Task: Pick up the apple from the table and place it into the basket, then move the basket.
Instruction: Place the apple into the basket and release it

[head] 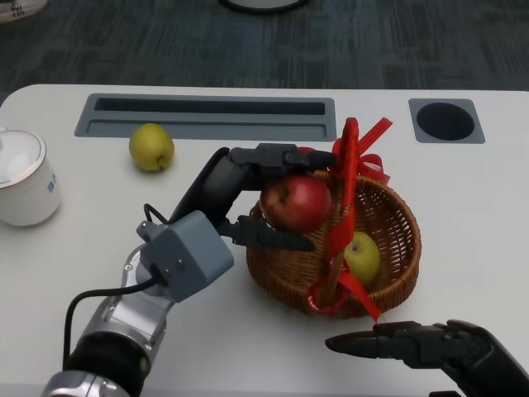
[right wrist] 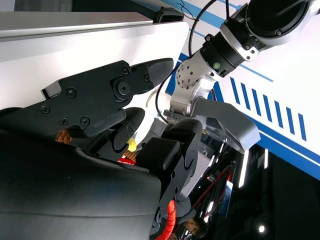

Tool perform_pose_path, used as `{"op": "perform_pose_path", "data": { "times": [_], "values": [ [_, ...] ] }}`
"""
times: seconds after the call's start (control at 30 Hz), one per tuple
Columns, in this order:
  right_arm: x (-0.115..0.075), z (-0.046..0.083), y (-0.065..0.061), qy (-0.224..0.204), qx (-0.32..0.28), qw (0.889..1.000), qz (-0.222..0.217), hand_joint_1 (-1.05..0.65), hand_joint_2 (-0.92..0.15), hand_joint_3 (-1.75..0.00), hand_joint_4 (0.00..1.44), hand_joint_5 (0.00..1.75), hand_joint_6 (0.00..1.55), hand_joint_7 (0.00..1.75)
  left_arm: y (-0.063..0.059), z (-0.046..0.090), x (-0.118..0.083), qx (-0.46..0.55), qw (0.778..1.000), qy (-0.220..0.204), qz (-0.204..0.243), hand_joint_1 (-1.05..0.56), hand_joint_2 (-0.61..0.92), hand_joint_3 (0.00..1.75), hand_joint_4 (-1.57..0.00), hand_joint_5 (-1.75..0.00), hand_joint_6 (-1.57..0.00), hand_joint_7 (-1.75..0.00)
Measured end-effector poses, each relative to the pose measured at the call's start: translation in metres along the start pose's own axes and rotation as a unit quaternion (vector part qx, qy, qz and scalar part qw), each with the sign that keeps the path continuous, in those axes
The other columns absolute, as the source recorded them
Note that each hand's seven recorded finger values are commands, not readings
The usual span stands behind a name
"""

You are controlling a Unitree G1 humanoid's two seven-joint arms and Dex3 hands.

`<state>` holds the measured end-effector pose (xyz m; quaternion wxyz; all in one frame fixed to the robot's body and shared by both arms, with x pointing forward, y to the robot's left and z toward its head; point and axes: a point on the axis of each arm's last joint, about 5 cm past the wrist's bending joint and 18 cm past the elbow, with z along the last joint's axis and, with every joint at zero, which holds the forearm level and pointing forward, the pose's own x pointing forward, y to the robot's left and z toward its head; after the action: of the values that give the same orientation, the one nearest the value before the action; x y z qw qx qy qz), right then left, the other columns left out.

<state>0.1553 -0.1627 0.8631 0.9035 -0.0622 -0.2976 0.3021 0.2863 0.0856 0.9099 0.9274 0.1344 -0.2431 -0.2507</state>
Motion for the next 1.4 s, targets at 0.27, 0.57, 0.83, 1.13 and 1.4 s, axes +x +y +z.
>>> {"op": "perform_pose_path", "data": {
  "times": [0.27, 0.57, 0.83, 1.13, 1.4],
  "values": [
    [-0.001, 0.001, 0.001, 0.005, -0.003, 1.0, 0.002, -0.39, -0.85, 0.0, 0.85, 0.0, 0.79, 0.0, -0.007, -0.007, -0.005, 0.0, 1.0, 0.024, 0.006, -0.2, 0.76, 0.0, -1.31, 0.0, -1.16, 0.0],
    [-0.001, 0.001, 0.001, 0.006, -0.002, 1.0, 0.002, -0.38, -0.84, 0.0, 0.85, 0.0, 0.79, 0.0, -0.002, -0.005, -0.004, 0.027, 0.999, 0.014, -0.037, -0.63, 0.72, 0.01, -0.22, 0.0, -0.22, 0.0],
    [0.0, 0.0, 0.001, 0.006, -0.002, 1.0, 0.002, -0.37, -0.84, 0.0, 0.85, 0.0, 0.78, 0.0, 0.01, 0.003, -0.002, 0.056, 0.995, -0.021, -0.077, -0.84, 0.76, 0.01, 0.0, 0.0, 0.0, 0.0],
    [0.001, 0.0, -0.001, 0.004, -0.004, 1.0, 0.004, -0.36, -0.83, 0.0, 0.85, 0.0, 0.79, 0.0, 0.018, 0.006, -0.002, 0.048, 0.995, -0.038, -0.083, -0.84, 0.77, 0.01, 0.0, 0.0, -0.01, 0.0],
    [-0.003, 0.003, -0.016, 0.003, -0.038, 0.999, -0.002, -0.36, -0.83, -0.01, 0.84, 0.0, 0.76, 0.0, 0.036, 0.018, -0.018, 0.031, 0.995, -0.062, -0.068, -0.71, 0.73, 0.0, -0.08, -0.02, -0.08, -0.02]
  ]
}}
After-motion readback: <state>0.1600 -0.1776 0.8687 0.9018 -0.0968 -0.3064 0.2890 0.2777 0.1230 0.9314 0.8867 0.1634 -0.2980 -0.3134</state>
